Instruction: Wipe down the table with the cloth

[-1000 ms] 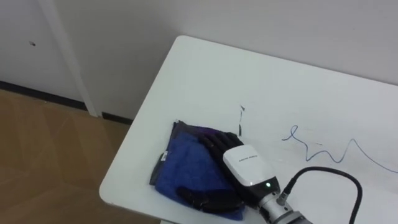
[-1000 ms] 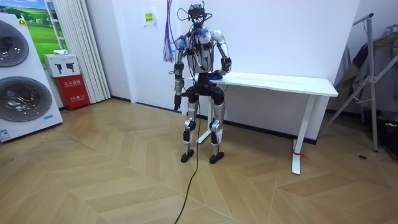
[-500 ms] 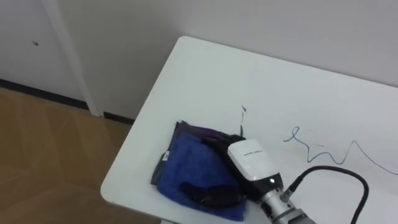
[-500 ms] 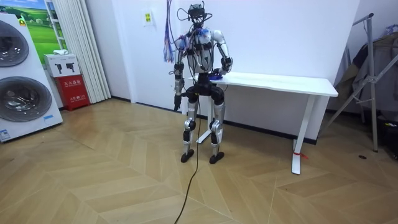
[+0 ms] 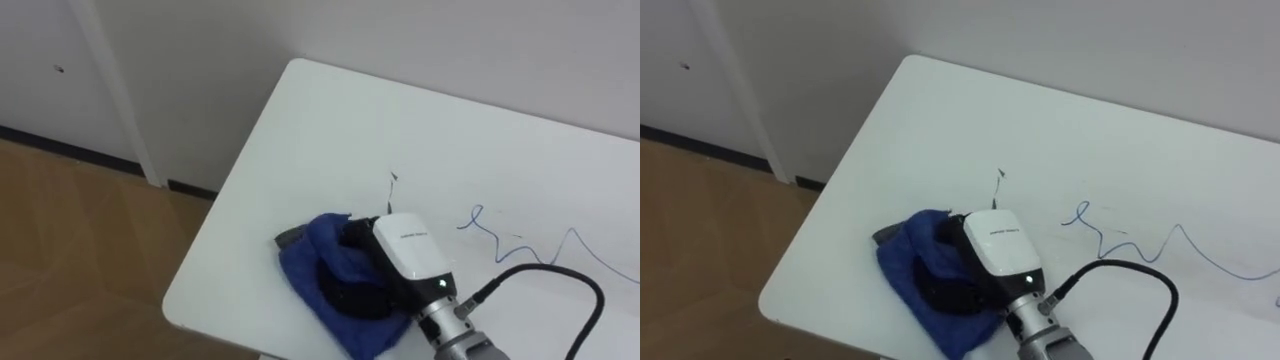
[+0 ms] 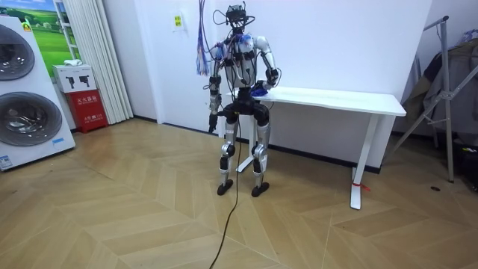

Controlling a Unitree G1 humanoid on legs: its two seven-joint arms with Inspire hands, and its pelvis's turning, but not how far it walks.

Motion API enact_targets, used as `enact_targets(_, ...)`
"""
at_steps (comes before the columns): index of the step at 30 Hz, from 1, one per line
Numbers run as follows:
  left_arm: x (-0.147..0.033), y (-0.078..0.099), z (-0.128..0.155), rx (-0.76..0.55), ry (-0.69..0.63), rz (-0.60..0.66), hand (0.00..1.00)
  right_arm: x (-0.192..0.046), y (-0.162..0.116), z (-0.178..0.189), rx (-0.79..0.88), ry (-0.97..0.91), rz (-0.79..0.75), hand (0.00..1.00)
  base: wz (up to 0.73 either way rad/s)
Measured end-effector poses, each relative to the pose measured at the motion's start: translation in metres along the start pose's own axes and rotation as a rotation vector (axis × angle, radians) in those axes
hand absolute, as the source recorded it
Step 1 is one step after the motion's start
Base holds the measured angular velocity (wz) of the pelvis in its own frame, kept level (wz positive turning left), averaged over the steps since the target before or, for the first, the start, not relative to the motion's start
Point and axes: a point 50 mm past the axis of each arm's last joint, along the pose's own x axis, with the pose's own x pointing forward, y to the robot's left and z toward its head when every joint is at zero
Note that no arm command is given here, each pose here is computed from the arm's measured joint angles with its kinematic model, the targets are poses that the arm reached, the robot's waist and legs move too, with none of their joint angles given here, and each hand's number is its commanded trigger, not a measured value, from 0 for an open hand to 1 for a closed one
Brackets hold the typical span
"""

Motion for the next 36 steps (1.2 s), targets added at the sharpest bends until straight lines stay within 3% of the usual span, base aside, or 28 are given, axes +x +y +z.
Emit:
enact_targets(9,0.0,0.005,0.007,-0.036,-0.037,0.02,0.0,0.003,-0.01,-0.009,-0.081,0.002,-0.006,1.0,0.0)
enact_targets(15,0.0,0.004,0.006,-0.045,-0.025,0.017,0.0,0.006,-0.01,-0.015,0.022,0.072,0.01,1.0,0.0)
enact_targets(20,-0.004,-0.007,0.001,-0.05,0.007,-0.002,0.0,0.034,-0.024,-0.038,0.056,0.163,-0.011,1.0,0.02)
enact_targets(24,-0.008,-0.01,-0.011,-0.08,0.06,-0.009,0.0,0.043,-0.045,-0.086,0.057,0.379,-0.074,1.0,0.09)
enact_targets(28,-0.012,-0.006,-0.024,-0.103,0.094,-0.008,0.0,0.02,-0.051,-0.121,0.097,0.569,-0.147,1.0,0.21)
enact_targets(36,-0.011,0.007,-0.029,-0.095,0.101,0.014,0.0,-0.038,-0.038,-0.15,0.079,0.802,-0.22,1.0,0.1)
